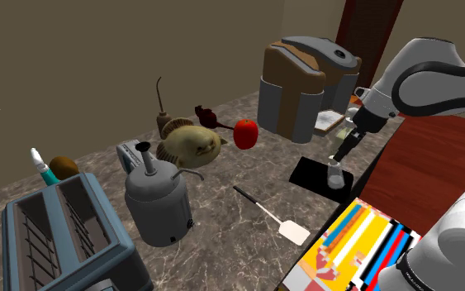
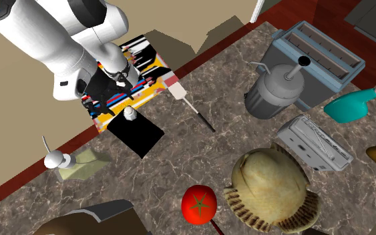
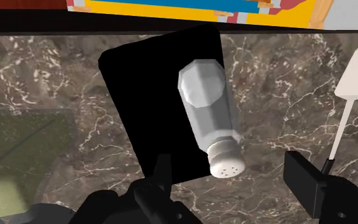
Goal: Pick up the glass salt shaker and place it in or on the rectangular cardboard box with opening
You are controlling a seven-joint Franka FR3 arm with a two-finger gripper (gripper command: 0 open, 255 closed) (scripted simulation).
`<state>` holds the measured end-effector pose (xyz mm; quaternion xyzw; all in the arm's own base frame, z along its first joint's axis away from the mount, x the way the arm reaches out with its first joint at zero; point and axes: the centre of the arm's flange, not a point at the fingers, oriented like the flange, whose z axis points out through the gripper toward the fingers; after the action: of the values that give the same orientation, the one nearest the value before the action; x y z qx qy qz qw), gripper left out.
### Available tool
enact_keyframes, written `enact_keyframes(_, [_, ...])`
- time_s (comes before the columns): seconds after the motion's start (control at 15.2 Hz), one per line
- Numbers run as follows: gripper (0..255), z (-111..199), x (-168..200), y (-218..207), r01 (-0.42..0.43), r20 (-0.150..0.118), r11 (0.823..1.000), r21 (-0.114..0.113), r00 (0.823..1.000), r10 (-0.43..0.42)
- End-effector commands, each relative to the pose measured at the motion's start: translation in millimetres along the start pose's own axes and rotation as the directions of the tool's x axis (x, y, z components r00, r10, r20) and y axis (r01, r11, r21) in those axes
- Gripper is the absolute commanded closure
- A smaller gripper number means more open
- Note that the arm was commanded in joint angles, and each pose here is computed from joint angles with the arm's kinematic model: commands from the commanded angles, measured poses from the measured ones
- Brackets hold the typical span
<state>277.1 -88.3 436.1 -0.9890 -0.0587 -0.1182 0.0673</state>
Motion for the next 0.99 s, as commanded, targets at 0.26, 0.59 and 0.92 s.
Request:
enact_keyframes(0.26, [0,-13,0,0,0.0,0.0,1.0,0.0,1.0,0.0])
enact_keyframes(0.59, [0,-50,0,0,0.0,0.0,1.0,0.0,1.0,0.0])
enact_keyframes(0.92, [0,-50,0,0,0.0,0.0,1.0,0.0,1.0,0.0])
